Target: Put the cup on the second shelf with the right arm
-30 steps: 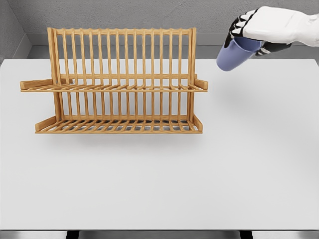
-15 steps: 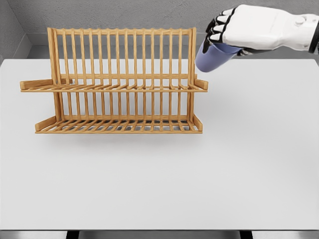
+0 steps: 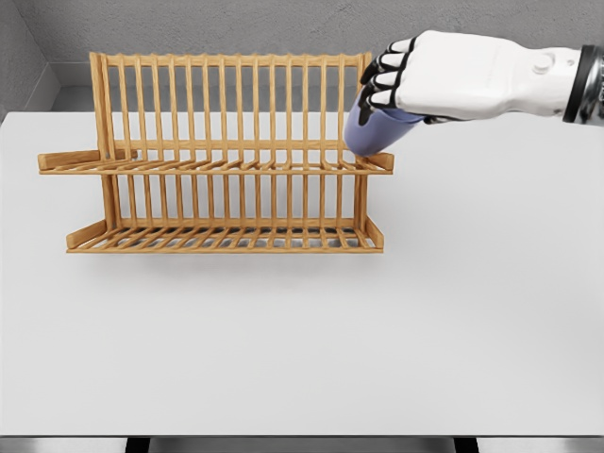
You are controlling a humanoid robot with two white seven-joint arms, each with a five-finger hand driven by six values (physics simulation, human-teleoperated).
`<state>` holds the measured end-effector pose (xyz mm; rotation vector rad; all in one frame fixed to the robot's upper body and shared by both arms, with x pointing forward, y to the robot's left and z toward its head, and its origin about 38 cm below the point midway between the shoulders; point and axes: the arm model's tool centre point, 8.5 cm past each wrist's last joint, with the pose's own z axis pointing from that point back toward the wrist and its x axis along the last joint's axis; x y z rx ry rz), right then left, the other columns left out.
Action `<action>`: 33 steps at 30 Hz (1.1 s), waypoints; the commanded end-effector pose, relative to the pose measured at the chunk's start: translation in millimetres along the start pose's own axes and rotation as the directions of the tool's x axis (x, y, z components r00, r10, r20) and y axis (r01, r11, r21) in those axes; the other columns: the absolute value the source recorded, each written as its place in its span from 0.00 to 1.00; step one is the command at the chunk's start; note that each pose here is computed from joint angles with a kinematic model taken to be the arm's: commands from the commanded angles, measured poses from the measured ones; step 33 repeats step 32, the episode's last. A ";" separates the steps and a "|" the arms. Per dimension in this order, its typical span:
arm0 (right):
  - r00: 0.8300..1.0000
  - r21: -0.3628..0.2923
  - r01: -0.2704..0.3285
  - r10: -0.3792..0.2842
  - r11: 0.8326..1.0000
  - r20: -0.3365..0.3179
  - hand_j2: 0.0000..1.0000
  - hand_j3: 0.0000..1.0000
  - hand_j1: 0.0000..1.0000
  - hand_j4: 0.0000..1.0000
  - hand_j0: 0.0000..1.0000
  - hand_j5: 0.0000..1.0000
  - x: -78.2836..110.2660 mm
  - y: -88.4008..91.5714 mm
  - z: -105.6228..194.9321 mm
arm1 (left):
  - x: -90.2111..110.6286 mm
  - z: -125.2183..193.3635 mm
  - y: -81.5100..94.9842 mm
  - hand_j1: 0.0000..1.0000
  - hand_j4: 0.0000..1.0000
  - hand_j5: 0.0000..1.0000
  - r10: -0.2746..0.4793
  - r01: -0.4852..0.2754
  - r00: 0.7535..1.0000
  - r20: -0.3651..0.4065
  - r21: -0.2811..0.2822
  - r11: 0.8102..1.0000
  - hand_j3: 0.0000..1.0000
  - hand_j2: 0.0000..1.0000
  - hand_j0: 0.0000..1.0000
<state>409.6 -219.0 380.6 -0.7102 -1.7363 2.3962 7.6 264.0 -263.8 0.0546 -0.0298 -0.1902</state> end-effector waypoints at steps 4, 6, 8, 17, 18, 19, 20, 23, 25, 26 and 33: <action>0.999 0.006 0.009 -0.009 1.000 0.037 0.65 0.65 0.65 0.65 0.65 0.65 8.8 4.1 -11.5 | -0.2 0.0 0.0 1.00 1.00 1.00 0.000 0.000 1.000 0.000 0.000 1.000 1.00 1.00 1.00; 0.999 0.010 0.010 -0.011 1.000 0.040 0.65 0.65 0.65 0.65 0.65 0.65 9.6 5.8 -12.4 | 0.4 0.0 0.0 1.00 1.00 1.00 0.000 0.000 1.000 0.001 0.000 1.000 1.00 1.00 1.00; 0.999 0.017 0.016 -0.016 1.000 0.050 0.65 0.65 0.65 0.65 0.65 0.65 11.5 8.7 -15.5 | -0.2 0.0 0.0 1.00 1.00 1.00 0.000 0.000 1.000 0.000 0.000 1.000 1.00 1.00 1.00; 0.996 0.042 0.040 -0.043 0.998 0.083 1.00 1.00 1.00 1.00 1.00 1.00 21.2 19.4 -30.8 | -0.2 0.0 0.1 1.00 1.00 1.00 0.001 -0.001 1.000 0.000 0.000 1.000 1.00 1.00 1.00; 0.996 0.040 0.038 -0.041 0.998 0.081 1.00 1.00 1.00 1.00 1.00 1.00 20.7 18.5 -30.5 | -0.2 0.0 0.0 1.00 1.00 1.00 0.000 0.000 1.000 0.000 0.000 1.000 1.00 1.00 1.00; 0.996 0.038 0.037 -0.040 0.999 0.079 1.00 1.00 1.00 1.00 1.00 1.00 20.2 17.8 -30.0 | -0.2 0.0 0.0 1.00 1.00 1.00 0.000 0.000 1.000 0.000 0.000 1.000 1.00 1.00 1.00; 0.997 0.034 0.032 -0.035 0.999 0.072 1.00 1.00 1.00 1.00 1.00 1.00 17.9 15.0 -28.1 | 0.4 0.0 0.0 1.00 1.00 1.00 0.000 0.000 1.000 0.001 0.000 1.000 1.00 1.00 1.00; 0.996 -0.101 -0.027 0.019 0.994 -0.082 1.00 1.00 1.00 1.00 1.00 1.00 -14.3 -29.5 19.6 | -0.2 0.0 0.0 1.00 1.00 1.00 0.000 0.000 1.000 0.000 0.000 1.000 1.00 1.00 1.00; 0.976 -0.184 -0.007 -0.034 0.983 -0.215 1.00 1.00 1.00 1.00 1.00 1.00 -30.8 -24.4 67.5 | -0.2 0.0 0.0 1.00 1.00 1.00 0.000 0.000 1.000 0.000 0.000 1.000 1.00 1.00 1.00; 0.956 -0.217 0.033 -0.095 0.976 -0.278 1.00 1.00 1.00 1.00 1.00 1.00 -32.9 -4.6 92.5 | -0.2 0.0 0.0 1.00 1.00 1.00 0.000 0.000 1.000 0.000 0.000 1.000 1.00 1.00 1.00; 0.869 -0.219 0.286 -0.349 0.933 -0.351 1.00 1.00 1.00 1.00 1.00 1.00 3.4 105.2 126.8 | -0.2 0.0 0.0 1.00 1.00 1.00 0.000 0.000 1.000 0.000 0.000 1.000 1.00 1.00 1.00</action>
